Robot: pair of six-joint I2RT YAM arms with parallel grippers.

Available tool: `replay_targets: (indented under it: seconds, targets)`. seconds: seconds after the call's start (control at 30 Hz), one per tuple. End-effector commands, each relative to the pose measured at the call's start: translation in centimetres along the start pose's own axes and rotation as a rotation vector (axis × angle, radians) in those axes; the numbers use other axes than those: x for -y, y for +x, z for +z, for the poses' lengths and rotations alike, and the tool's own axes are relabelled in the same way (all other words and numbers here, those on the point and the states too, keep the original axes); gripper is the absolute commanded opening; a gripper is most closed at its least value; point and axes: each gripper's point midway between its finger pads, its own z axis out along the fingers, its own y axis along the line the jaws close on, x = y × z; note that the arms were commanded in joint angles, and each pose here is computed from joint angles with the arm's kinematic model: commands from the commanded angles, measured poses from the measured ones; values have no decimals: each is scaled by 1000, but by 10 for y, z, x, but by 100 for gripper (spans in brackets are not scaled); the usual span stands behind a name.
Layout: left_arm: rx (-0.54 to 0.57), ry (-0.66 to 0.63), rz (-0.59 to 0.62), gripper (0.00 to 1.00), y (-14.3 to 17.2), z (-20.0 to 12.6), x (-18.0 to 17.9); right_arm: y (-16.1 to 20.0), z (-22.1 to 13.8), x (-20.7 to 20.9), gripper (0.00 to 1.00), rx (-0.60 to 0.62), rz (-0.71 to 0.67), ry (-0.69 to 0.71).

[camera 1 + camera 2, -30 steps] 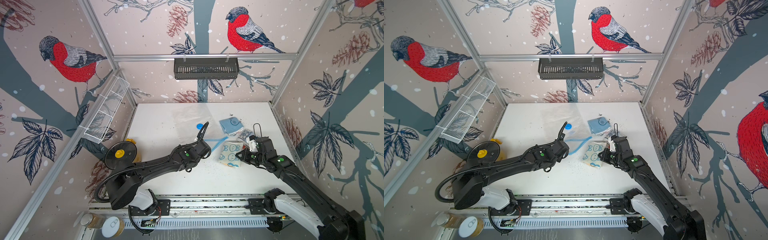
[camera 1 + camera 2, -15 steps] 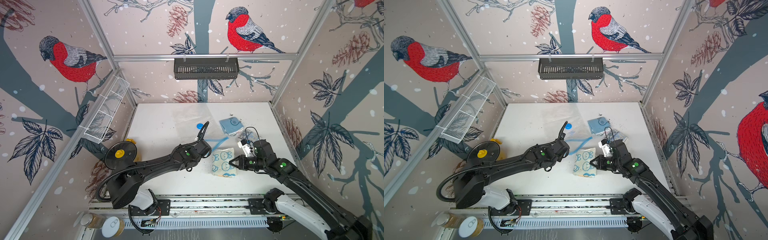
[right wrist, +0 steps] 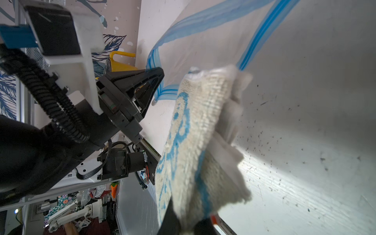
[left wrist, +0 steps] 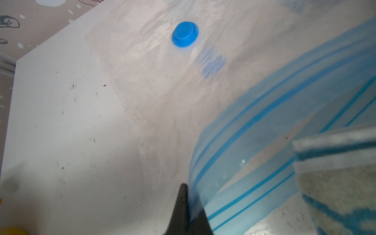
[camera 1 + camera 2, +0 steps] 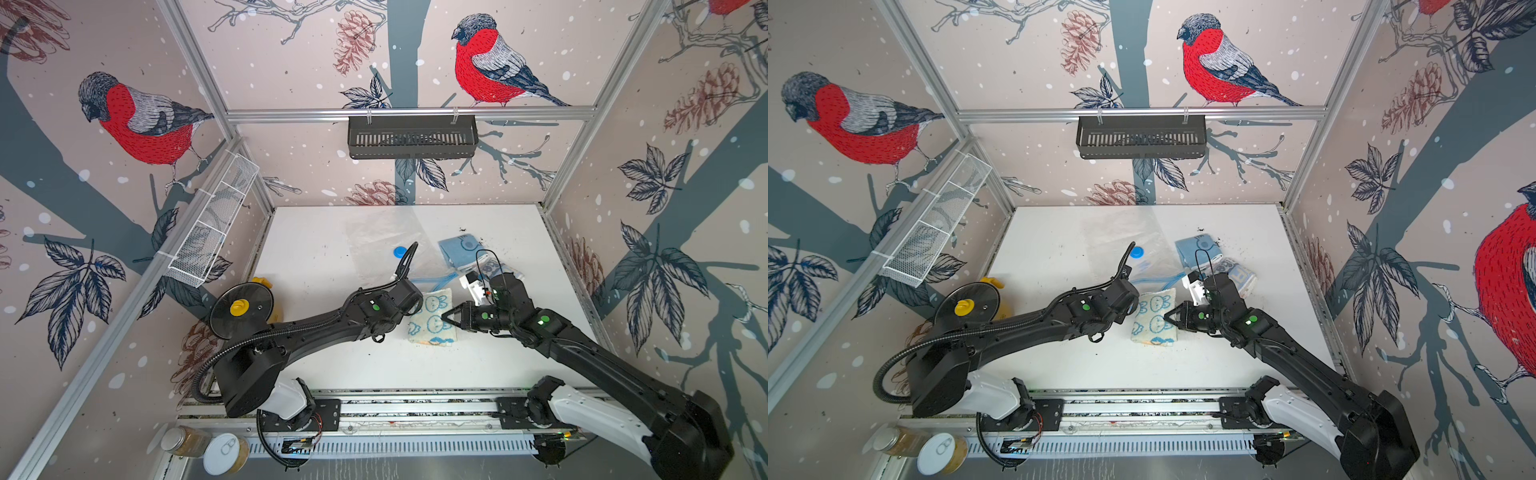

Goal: Place the folded towel into the vacuum bag
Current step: Place the towel in the vacuum bag.

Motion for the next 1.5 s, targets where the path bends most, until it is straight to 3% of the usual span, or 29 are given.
replay_targets:
  seconds: [0.0, 0.5, 0.7, 1.03, 1.23, 1.47]
  targets:
    - [6, 12, -31, 0, -3, -2, 0, -24, 3, -5, 1, 75, 4, -17]
    - [-9, 110, -53, 0, -6, -5, 18, -71, 18, 19, 1, 229, 216, -17]
    - [-26, 190, -109, 0, -7, -9, 31, -80, 27, 18, 1, 277, 238, -22]
    - [-35, 217, -153, 0, -13, -10, 38, -76, 43, 4, 1, 305, 233, -50]
    - [-16, 247, -186, 0, -29, -15, 44, -76, 48, 35, 3, 344, 283, 69]
    - [-27, 289, -227, 0, -30, -16, 53, -87, 48, 46, 6, 393, 334, 106]
